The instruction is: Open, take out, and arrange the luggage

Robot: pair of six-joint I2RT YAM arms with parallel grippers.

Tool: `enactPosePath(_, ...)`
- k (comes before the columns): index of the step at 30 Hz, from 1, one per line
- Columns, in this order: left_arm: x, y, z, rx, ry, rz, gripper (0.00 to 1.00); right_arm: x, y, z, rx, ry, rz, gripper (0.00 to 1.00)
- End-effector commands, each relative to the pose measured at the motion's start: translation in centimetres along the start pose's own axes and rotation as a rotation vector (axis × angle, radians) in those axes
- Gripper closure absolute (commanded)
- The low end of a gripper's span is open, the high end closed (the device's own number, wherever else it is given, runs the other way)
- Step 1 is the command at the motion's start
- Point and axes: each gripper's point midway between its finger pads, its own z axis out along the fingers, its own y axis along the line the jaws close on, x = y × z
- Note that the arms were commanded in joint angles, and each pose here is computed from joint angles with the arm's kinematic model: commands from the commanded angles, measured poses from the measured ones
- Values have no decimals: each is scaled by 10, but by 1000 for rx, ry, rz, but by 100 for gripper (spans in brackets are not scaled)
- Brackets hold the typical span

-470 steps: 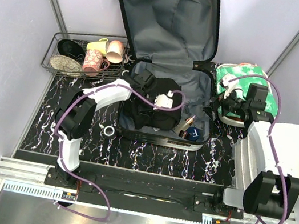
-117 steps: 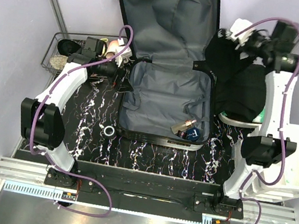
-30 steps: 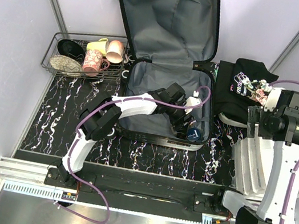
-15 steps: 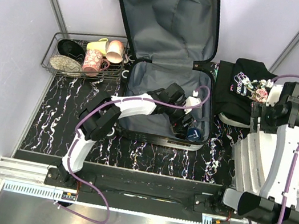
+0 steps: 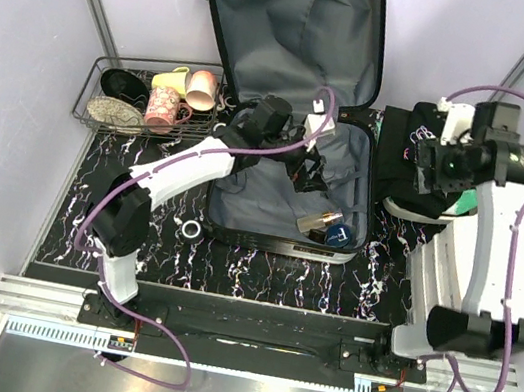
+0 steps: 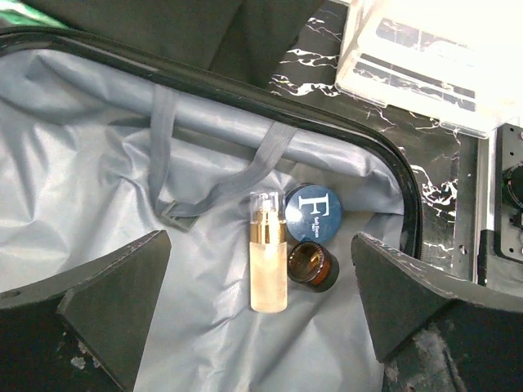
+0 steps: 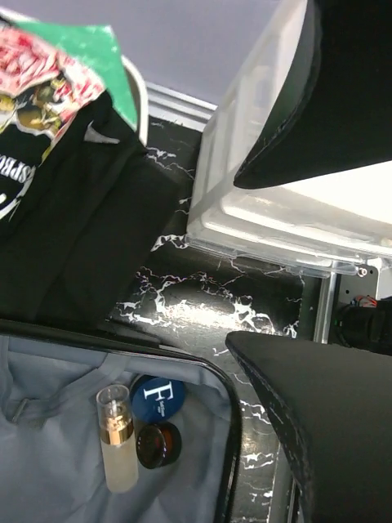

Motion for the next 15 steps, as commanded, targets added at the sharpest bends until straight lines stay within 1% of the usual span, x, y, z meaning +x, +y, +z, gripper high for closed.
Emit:
enactPosePath(1, -11, 0, -24, 10, -30, -29, 2, -3, 10, 46, -26, 94, -71, 23)
enactPosePath(3, -5, 5, -33, -6, -27, -57, 2, 3, 13, 61, -22, 134, -72, 24)
enactPosePath(4, -3, 7, -36, -9, -26, -81, 2, 15, 18, 74, -39, 181, -73, 25)
enactPosePath(6, 4, 13, -42, -22, -27, -113, 2, 20, 20, 88, -39, 193, -62, 28)
enactPosePath(10, 10, 23, -50, -41, -23, -155, 2, 46, 28, 116, -53, 279, -20, 35)
enactPosePath(12, 11, 26, -52, -47, -22, -164, 2, 58, 20, 128, -1, 313, -18, 38)
enactPosePath(15, 11, 29, -53, -53, -23, -170, 2, 65, 17, 146, 40, 314, 21, 38)
